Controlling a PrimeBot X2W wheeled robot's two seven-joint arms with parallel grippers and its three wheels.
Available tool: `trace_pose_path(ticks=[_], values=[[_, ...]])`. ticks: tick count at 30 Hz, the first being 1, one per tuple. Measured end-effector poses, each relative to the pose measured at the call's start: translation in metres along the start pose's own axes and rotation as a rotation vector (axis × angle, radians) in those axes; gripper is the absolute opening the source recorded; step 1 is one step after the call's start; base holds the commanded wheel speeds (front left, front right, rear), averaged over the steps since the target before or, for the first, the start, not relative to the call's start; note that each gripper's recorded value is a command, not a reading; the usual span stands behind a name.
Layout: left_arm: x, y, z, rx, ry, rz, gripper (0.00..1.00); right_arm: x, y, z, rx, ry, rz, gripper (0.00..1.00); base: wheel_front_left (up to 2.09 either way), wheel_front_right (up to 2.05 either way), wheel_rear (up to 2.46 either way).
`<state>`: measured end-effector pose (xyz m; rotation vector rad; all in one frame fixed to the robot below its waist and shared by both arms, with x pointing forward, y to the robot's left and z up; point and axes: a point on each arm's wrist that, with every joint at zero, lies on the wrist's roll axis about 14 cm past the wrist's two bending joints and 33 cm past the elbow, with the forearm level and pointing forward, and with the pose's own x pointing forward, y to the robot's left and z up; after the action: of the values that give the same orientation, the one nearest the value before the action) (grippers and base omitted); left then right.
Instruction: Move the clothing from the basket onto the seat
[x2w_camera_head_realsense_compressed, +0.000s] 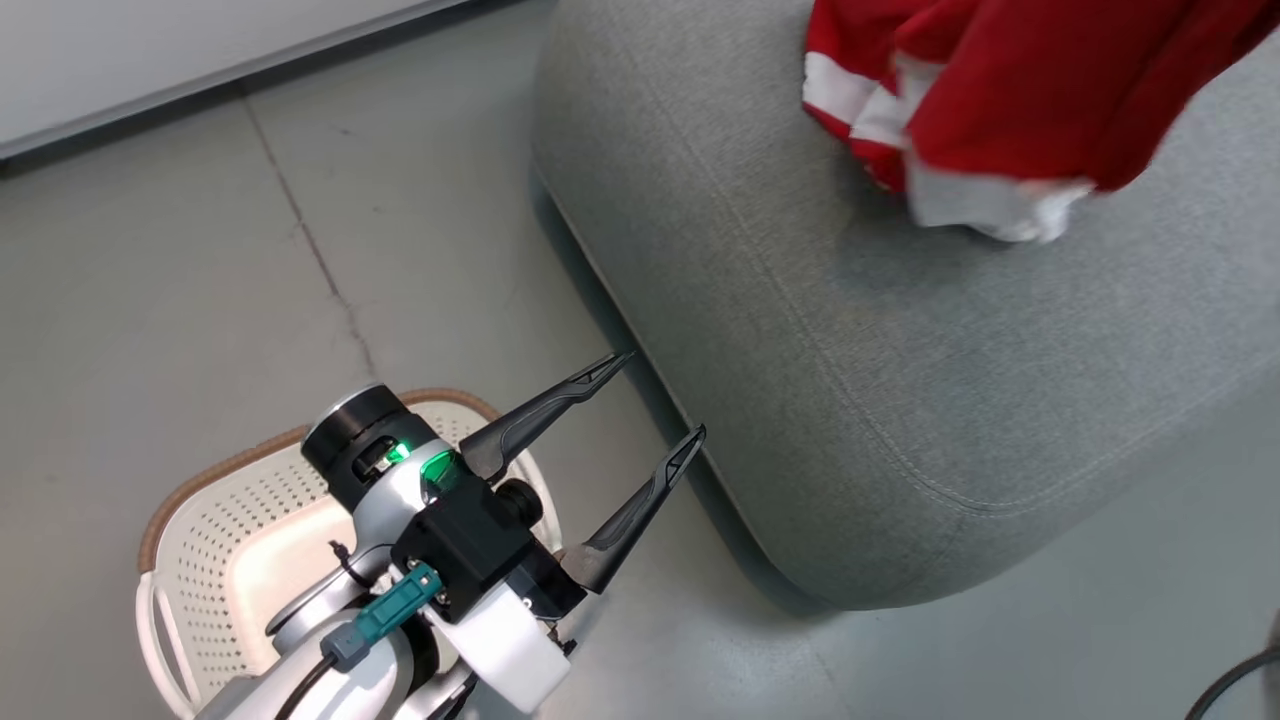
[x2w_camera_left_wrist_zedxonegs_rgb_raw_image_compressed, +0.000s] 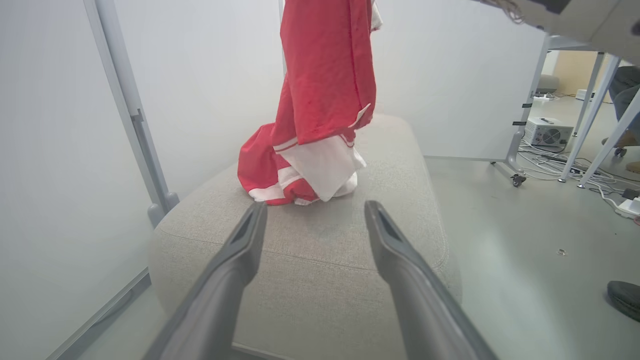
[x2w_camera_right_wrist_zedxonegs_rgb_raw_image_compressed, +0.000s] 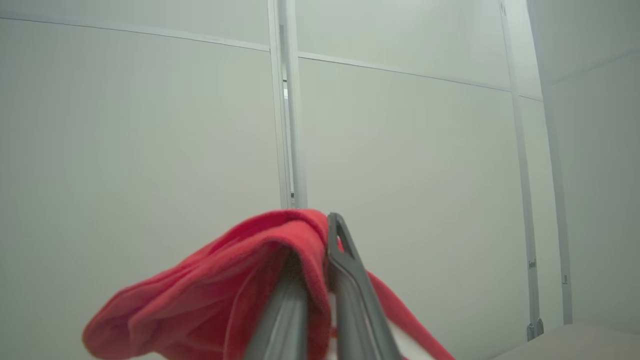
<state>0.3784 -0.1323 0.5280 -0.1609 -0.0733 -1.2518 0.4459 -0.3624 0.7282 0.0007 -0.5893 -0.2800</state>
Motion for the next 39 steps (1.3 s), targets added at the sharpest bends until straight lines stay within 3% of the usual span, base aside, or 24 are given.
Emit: trace_pose_path(ticks=[6,11,15,18,22,26,27,28,29,39], values=[[-0.006,0.015,-0.005,0.000,-0.004,0.022,1.00,0.045,-0.024,0.004,-0.075,-0.033,-0.040,0.00,0.00,0.00,0.00],[-0.009,0.033,-0.016,0.001,0.002,0.037,1.00,0.056,-0.045,-0.051,-0.114,0.080,-0.099,0.00,0.00,0.00,0.00],[-0.012,0.049,-0.030,-0.010,0.012,0.052,1.00,0.041,-0.059,-0.121,-0.120,0.234,-0.153,0.00,0.00,0.00,0.00],[-0.014,0.057,-0.038,-0.015,0.021,0.062,1.00,0.031,-0.059,-0.154,-0.111,0.300,-0.169,0.00,0.00,0.00,0.00],[-0.018,0.073,-0.063,-0.040,0.053,0.079,1.00,-0.022,-0.068,-0.235,-0.093,0.500,-0.236,0.00,0.00,0.00,0.00],[-0.020,0.078,-0.074,-0.053,0.064,0.081,1.00,-0.055,-0.073,-0.266,-0.075,0.588,-0.284,0.00,0.00,0.00,0.00],[-0.020,0.078,-0.075,-0.055,0.067,0.081,1.00,-0.058,-0.073,-0.268,-0.075,0.592,-0.289,0.04,0.00,0.00,0.00],[-0.019,0.077,-0.075,-0.055,0.068,0.080,1.00,-0.058,-0.074,-0.266,-0.077,0.589,-0.292,0.47,0.00,0.00,0.00],[-0.019,0.077,-0.075,-0.053,0.067,0.078,1.00,-0.056,-0.075,-0.262,-0.075,0.574,-0.294,1.00,0.00,0.00,0.00],[-0.015,0.055,-0.050,-0.052,0.029,0.062,1.00,-0.056,-0.076,-0.205,-0.147,0.481,-0.246,1.00,0.00,0.00,0.00]])
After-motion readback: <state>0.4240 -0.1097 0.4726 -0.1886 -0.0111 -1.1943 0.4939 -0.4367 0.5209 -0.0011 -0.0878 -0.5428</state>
